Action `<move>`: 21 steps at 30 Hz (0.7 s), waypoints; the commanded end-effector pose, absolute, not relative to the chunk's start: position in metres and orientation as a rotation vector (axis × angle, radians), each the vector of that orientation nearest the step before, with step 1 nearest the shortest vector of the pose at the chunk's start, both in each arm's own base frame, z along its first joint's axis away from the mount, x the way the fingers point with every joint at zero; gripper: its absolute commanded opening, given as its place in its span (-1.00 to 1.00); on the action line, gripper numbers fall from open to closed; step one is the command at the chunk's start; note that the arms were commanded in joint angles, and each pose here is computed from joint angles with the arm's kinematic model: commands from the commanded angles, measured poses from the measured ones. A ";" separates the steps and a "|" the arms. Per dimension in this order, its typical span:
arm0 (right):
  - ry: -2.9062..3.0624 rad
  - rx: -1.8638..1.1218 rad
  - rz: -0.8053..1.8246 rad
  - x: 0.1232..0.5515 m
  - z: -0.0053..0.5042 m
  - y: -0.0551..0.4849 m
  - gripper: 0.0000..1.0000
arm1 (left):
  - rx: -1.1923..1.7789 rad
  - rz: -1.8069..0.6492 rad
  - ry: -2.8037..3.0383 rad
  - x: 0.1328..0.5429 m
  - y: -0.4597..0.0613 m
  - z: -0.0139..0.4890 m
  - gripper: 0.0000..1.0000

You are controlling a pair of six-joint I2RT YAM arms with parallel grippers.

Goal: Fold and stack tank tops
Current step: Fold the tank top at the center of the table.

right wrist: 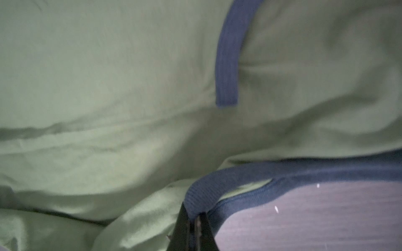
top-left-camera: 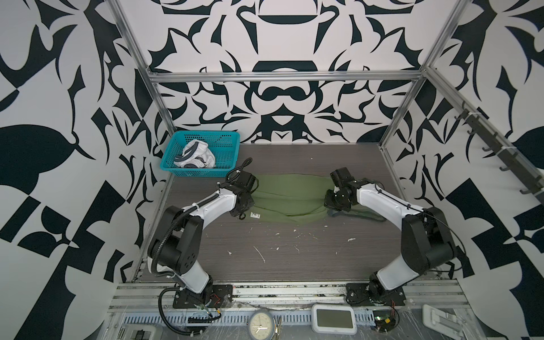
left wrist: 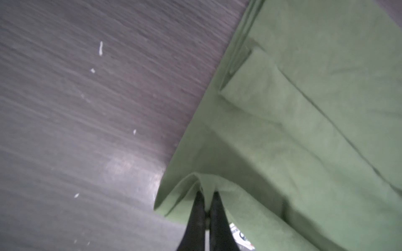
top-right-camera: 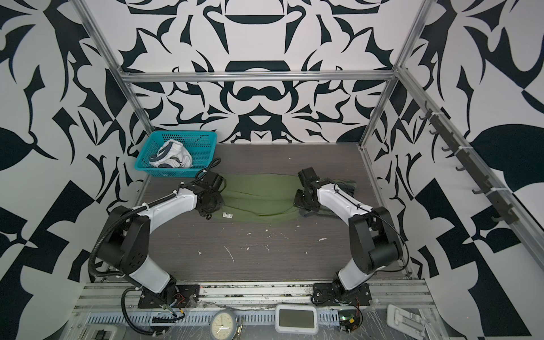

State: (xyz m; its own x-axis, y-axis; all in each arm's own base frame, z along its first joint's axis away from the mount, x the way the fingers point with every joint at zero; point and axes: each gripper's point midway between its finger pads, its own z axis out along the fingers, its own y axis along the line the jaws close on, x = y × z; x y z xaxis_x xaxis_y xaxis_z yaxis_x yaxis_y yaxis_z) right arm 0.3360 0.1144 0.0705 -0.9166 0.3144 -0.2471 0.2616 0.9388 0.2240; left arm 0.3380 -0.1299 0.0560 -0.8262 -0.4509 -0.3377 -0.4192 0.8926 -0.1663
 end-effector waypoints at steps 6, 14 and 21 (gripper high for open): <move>2.822 0.426 0.231 0.363 0.068 0.100 -0.95 | -0.695 -0.134 2.649 0.374 -0.124 0.053 -1.00; 2.820 0.437 0.219 0.378 0.059 0.099 -0.65 | -0.733 -0.086 2.673 0.390 -0.121 0.033 -1.00; 2.776 0.382 0.154 0.387 0.078 0.090 -0.33 | -0.729 -0.065 2.635 0.400 -0.113 0.043 -0.83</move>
State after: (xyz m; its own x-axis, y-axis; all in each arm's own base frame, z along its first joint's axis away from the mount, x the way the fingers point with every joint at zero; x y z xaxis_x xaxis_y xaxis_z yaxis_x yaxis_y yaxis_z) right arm 0.3746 0.0964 0.0510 -0.9240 0.3004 -0.2368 0.2669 0.9498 0.1635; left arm 0.3909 -0.1229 0.0298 -0.8052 -0.4924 -0.3304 -0.4696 0.8697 -0.1518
